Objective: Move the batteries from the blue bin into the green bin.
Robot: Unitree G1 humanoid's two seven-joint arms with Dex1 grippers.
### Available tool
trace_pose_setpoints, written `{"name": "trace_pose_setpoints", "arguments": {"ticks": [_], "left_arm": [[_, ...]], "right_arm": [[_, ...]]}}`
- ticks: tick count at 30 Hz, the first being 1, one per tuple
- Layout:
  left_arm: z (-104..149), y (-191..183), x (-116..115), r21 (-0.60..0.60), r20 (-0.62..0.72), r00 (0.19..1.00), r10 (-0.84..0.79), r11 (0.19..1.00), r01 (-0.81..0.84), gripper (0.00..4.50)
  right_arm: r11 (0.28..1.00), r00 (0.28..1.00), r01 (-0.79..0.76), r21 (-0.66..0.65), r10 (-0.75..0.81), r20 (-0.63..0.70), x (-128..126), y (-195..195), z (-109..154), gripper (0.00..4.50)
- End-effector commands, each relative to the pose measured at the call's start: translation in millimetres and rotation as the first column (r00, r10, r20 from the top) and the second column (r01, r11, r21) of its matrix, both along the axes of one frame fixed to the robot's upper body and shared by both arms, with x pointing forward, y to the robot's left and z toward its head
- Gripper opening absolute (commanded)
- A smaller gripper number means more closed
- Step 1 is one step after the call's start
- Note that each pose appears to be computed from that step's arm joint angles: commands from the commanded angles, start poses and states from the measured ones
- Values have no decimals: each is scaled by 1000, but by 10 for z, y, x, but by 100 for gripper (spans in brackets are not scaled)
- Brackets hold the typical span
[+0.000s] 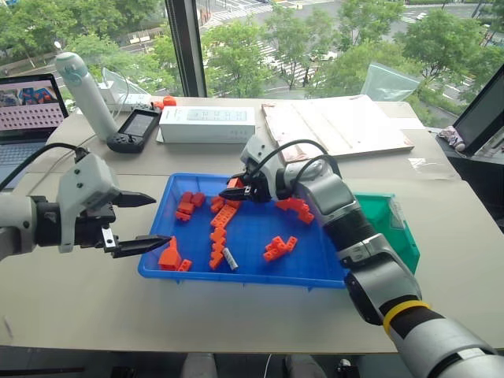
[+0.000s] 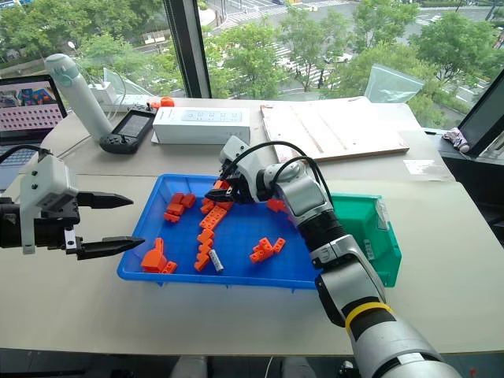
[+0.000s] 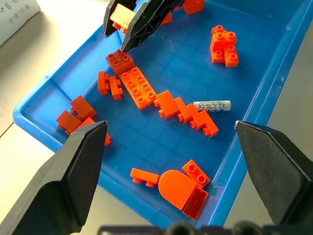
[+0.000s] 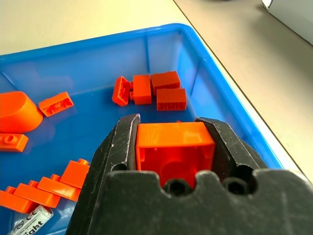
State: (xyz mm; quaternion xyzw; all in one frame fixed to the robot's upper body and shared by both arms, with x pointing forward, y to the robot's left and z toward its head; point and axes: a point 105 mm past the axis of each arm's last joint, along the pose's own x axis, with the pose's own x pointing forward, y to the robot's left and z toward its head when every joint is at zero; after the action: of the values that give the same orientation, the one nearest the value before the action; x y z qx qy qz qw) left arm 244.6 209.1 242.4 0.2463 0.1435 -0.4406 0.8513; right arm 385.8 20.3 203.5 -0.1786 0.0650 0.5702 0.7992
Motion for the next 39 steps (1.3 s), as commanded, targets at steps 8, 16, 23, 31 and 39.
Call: {"name": "trace_pose_setpoints", "arguments": {"ticks": [8,16,23,31,39], "left_arm": [[119,30,-52,25,44,999,8,1000,-9,450],[104,37,-82,20,39,999,16,1000,-17,450],[41,-27,-34,-1,27,999,-21,1000,21,450],[-9,-127,74,-17,25,997,-78,997,79,450],[-46,-132,91,-11,16,996,-87,996,87,450]], "right_arm": [[997,998,-64,46,64,5,-61,468,-57,259],[991,993,-116,73,113,42,-105,458,102,448],[972,981,-196,-131,195,-14,-378,-220,44,448],[952,963,-222,-210,180,-202,-720,-277,-459,448],[967,958,-156,-199,99,-268,-765,-193,-592,448]]}}
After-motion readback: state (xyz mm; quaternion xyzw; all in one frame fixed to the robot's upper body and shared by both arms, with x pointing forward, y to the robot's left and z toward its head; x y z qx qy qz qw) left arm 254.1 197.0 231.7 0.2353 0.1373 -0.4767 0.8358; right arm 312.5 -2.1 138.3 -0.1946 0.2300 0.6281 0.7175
